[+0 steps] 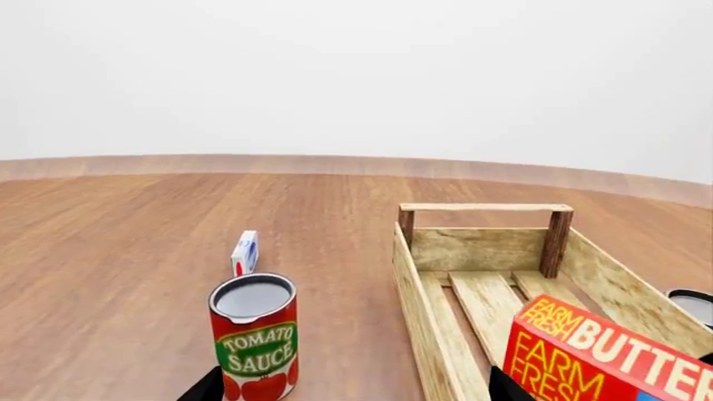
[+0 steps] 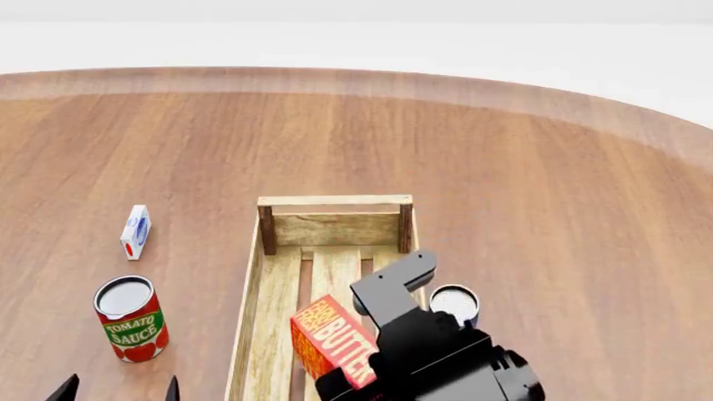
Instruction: Pick up the butter and put it in the tray.
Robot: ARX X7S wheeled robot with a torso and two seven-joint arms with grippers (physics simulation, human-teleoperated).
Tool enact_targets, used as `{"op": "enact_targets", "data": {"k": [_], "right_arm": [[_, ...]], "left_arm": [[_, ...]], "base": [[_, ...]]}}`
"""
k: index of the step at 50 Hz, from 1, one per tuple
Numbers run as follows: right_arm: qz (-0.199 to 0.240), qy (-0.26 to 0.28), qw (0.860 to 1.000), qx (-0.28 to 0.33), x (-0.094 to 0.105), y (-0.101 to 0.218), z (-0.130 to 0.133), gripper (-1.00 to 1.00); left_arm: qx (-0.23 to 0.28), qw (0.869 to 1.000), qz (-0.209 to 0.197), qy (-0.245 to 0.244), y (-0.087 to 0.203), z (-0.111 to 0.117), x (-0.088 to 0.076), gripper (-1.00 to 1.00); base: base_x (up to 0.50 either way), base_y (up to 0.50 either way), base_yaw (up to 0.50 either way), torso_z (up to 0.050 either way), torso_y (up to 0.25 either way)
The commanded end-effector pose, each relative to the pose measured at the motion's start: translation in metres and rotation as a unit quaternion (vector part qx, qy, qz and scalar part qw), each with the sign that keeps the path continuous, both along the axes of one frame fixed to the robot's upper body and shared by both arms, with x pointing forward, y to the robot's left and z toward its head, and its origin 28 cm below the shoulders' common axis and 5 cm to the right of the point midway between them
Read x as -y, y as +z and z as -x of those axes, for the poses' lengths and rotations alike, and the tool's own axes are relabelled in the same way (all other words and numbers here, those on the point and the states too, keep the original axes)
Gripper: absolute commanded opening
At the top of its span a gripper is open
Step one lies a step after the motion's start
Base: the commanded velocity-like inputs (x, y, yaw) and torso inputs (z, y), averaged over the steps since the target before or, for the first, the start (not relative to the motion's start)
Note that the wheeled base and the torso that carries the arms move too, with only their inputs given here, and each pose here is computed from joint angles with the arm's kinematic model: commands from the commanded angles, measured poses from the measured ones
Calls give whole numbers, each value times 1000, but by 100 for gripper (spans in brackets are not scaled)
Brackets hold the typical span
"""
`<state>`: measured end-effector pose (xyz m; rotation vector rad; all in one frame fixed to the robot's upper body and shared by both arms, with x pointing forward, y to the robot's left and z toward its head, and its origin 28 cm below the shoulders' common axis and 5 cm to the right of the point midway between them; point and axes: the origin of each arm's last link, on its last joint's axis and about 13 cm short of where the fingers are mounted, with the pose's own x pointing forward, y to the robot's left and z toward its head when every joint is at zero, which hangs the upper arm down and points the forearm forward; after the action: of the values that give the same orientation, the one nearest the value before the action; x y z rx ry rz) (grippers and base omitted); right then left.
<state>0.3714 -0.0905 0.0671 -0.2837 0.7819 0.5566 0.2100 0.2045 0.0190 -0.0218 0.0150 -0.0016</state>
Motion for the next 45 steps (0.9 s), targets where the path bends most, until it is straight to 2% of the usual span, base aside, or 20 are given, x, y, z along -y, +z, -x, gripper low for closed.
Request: {"op": "enact_targets", "data": {"k": [1,13,21,23,24,26,27,28,30,33,34,35,36,39,41,42,43,45], "right_arm": [[6,5,1000,9,0,7,1,100],[-26,-8,993,115,16,121,39,100],[-66,-14,984,164,24,134,55,100],[-70,-37,974,212,26,129,58,100],[-80,-70,964,245,27,127,59,100],[-93,-90,953,275,28,125,65,100],[-93,-111,934,325,29,123,71,100],[-106,-131,910,378,30,116,85,100],[-140,-134,898,395,30,107,97,100],[-148,-161,848,483,29,81,122,100],[-150,-162,836,502,29,72,127,100],[-148,-178,809,541,29,59,141,100],[-157,-180,790,565,29,56,147,100],[-182,-205,766,582,30,45,164,100],[-185,-211,765,580,30,39,167,100],[-185,-221,755,589,30,36,170,100],[-179,-224,755,589,29,33,171,100],[-189,-234,744,596,29,31,174,100]], "left_arm": [[0,1000,1,0,0,0,0,100],[-1,1000,6,2,0,0,-1,100],[2,1000,6,4,2,0,-3,100],[3,1000,6,4,3,0,-3,100],[4,1000,6,5,3,0,-3,100],[5,1000,6,6,4,0,-4,100],[7,1000,6,8,5,0,-4,100],[10,1000,7,10,6,0,-5,100],[13,1000,9,11,8,0,-6,100],[25,1000,7,13,11,2,-8,100],[29,999,5,15,12,3,-8,100],[42,999,2,15,14,5,-8,100],[48,999,2,15,16,5,-8,100],[54,998,1,19,19,8,-10,100],[57,998,2,21,21,8,-11,100],[58,998,1,21,21,9,-11,100],[62,998,2,23,22,9,-12,100],[64,998,2,25,23,10,-13,100]], "base": [[0,0,0,0,0],[0,0,0,0,0],[0,0,0,0,0],[0,0,0,0,0],[0,0,0,0,0],[0,0,0,0,0],[0,0,0,0,0],[0,0,0,0,0],[0,0,0,0,0],[0,0,0,0,0],[0,0,0,0,0],[0,0,0,0,0],[0,0,0,0,0],[0,0,0,0,0],[0,0,0,0,0],[0,0,0,0,0],[0,0,0,0,0],[0,0,0,0,0]]}}
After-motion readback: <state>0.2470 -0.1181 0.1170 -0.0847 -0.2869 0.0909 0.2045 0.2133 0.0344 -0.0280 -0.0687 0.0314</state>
